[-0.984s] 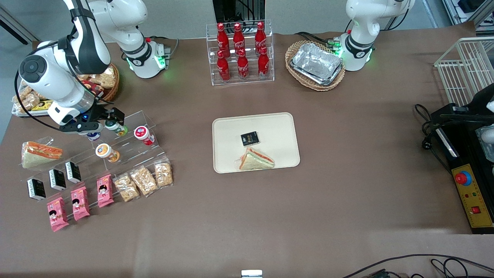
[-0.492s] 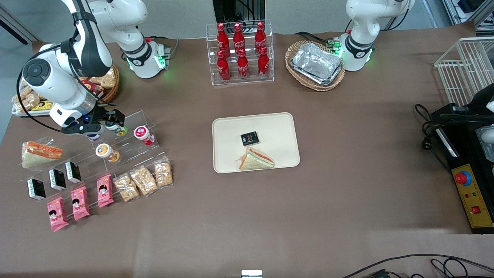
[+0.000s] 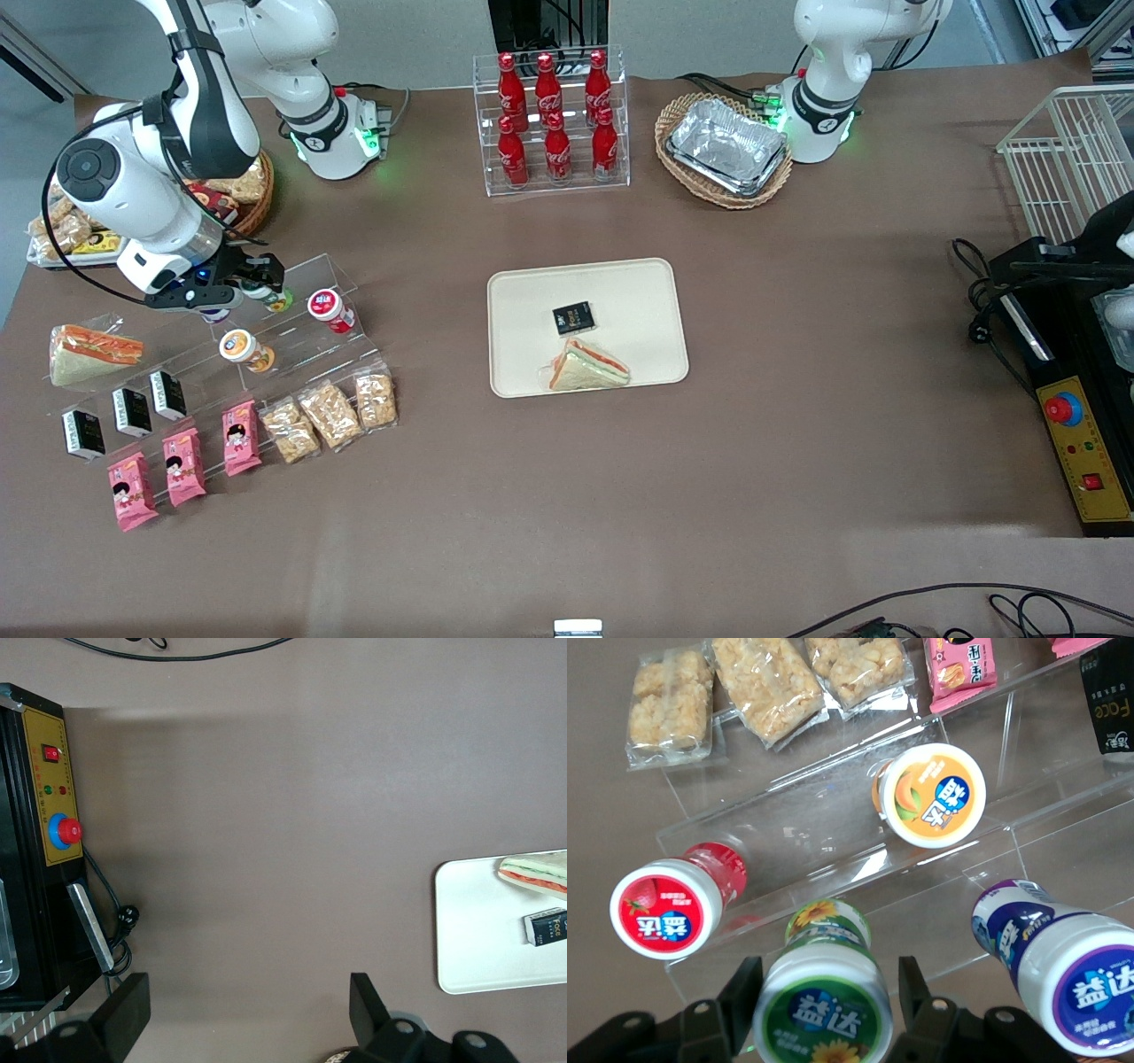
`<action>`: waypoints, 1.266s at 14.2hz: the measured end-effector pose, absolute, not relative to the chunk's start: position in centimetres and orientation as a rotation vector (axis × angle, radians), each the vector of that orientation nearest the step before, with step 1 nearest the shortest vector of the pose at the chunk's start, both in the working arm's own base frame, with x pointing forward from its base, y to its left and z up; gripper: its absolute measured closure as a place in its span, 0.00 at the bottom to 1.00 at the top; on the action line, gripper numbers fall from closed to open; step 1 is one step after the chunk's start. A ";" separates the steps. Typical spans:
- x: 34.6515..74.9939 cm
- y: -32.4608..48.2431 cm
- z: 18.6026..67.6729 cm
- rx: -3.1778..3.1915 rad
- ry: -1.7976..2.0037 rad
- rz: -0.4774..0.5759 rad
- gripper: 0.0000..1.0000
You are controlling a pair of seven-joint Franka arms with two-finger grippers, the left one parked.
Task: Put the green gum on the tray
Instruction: 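Lift the green gum bottle and carry it toward the cream tray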
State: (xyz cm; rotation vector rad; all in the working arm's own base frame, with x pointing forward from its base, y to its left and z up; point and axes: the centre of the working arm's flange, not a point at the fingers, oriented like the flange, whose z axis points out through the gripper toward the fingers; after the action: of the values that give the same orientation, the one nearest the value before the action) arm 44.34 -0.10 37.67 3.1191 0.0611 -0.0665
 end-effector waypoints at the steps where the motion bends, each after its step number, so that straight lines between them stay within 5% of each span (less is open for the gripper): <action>1: 44.4 -0.1 37.7 3.119 0.061 -0.065 0.30; 2: 44.4 -0.1 37.7 3.119 0.060 -0.060 0.38; 7: 44.5 1.4 40.4 3.114 0.092 -0.007 0.41; 14: 45.2 12.9 55.0 3.088 -0.023 -0.005 0.41; 18: 44.8 24.7 52.4 3.091 -0.180 -0.038 0.41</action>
State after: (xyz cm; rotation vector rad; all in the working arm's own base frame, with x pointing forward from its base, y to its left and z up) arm 44.81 24.71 52.44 3.0909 -0.1797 -0.0376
